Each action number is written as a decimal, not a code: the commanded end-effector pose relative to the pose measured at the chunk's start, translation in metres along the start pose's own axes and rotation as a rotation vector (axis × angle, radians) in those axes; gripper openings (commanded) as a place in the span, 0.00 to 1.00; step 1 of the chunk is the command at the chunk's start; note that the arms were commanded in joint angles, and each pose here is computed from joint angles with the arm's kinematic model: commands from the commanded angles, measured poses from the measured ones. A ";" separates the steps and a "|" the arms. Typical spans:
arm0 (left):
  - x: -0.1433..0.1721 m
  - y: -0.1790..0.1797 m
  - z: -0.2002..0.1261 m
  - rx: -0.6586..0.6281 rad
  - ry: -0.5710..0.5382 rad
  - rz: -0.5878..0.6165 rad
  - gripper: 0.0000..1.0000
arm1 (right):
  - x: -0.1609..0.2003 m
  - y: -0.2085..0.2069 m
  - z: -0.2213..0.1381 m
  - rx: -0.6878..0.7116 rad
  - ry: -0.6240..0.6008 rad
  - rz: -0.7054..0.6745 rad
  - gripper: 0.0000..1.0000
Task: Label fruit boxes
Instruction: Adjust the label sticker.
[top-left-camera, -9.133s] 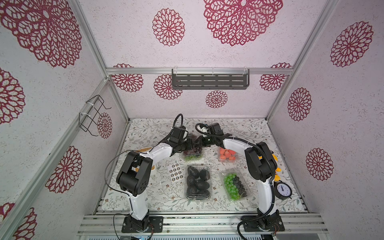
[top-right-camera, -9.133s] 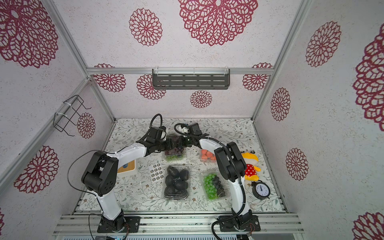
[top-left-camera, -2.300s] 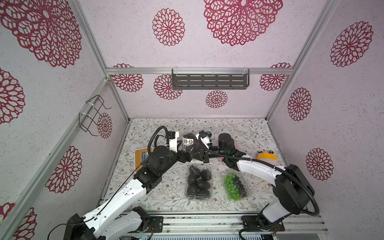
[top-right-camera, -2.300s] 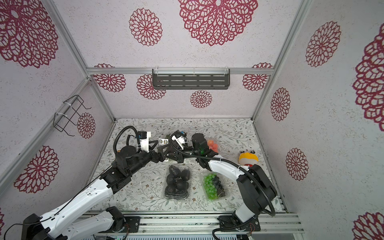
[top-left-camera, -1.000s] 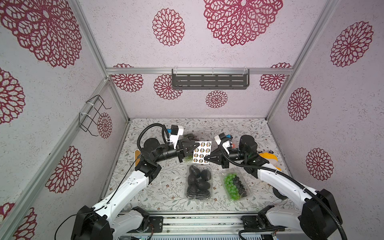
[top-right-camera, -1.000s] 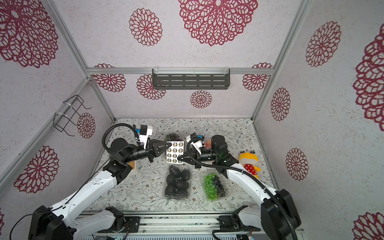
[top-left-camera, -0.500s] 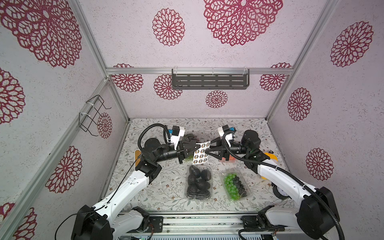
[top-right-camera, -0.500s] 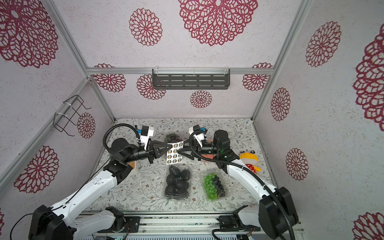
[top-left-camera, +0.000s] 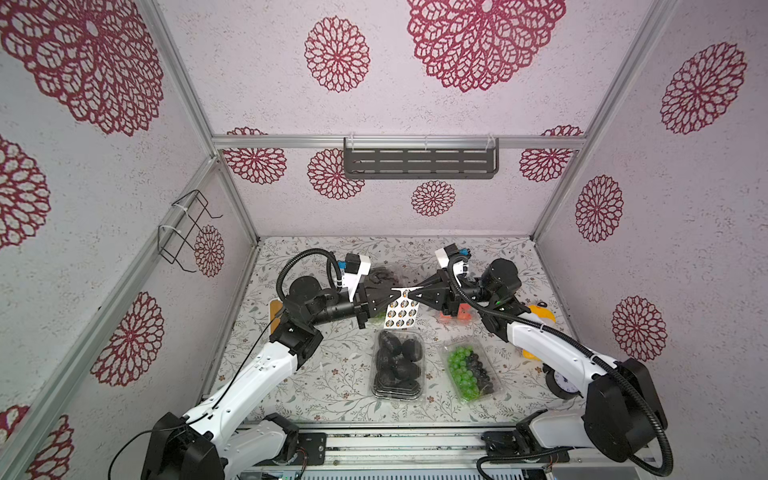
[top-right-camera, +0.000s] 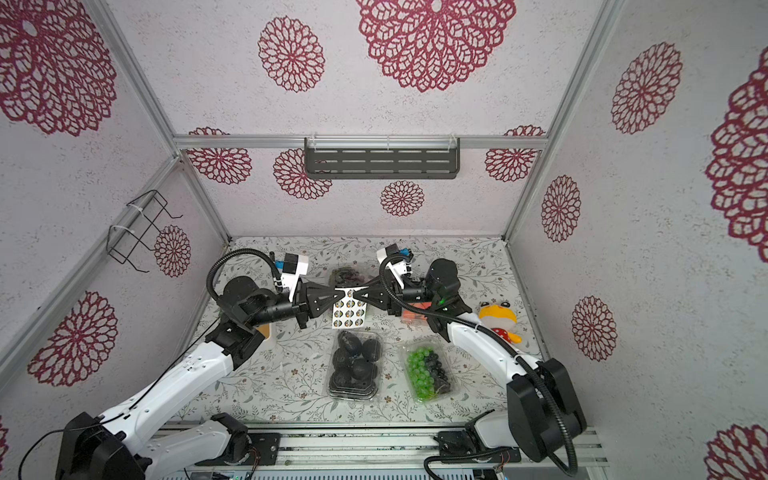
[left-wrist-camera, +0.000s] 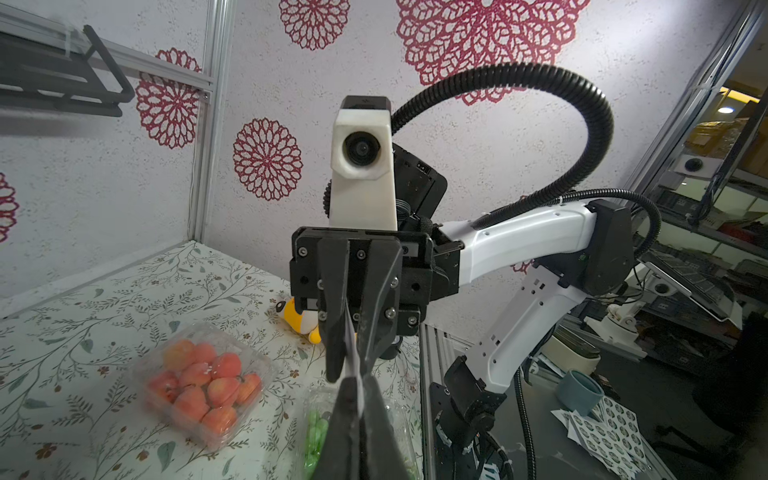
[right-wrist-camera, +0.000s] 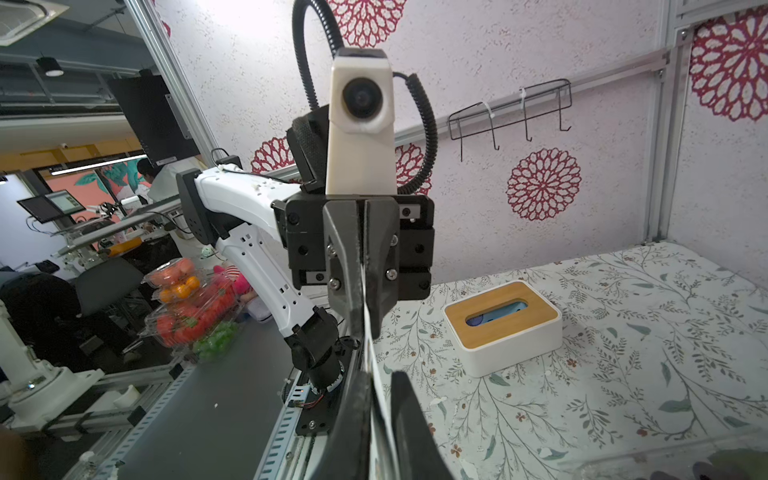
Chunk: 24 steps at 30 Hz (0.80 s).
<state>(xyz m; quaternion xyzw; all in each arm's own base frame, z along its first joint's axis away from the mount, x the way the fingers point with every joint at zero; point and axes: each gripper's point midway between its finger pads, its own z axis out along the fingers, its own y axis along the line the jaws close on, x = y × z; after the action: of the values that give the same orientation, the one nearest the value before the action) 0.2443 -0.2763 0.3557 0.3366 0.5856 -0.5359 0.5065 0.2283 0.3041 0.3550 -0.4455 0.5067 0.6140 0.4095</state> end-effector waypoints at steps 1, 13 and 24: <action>-0.003 -0.004 0.002 0.020 -0.002 0.024 0.00 | -0.016 0.017 -0.003 -0.030 -0.013 -0.093 0.06; 0.001 -0.005 0.004 0.048 0.008 0.005 0.03 | -0.012 0.021 0.001 -0.082 0.000 -0.109 0.00; 0.001 -0.003 0.004 0.072 0.014 -0.012 0.00 | -0.007 0.030 0.003 -0.107 0.016 -0.121 0.00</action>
<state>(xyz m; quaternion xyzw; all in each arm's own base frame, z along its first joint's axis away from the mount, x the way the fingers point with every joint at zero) 0.2455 -0.2781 0.3513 0.3423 0.5836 -0.5470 0.4930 0.2158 0.3043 0.3547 -0.4707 0.4882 0.6196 0.3953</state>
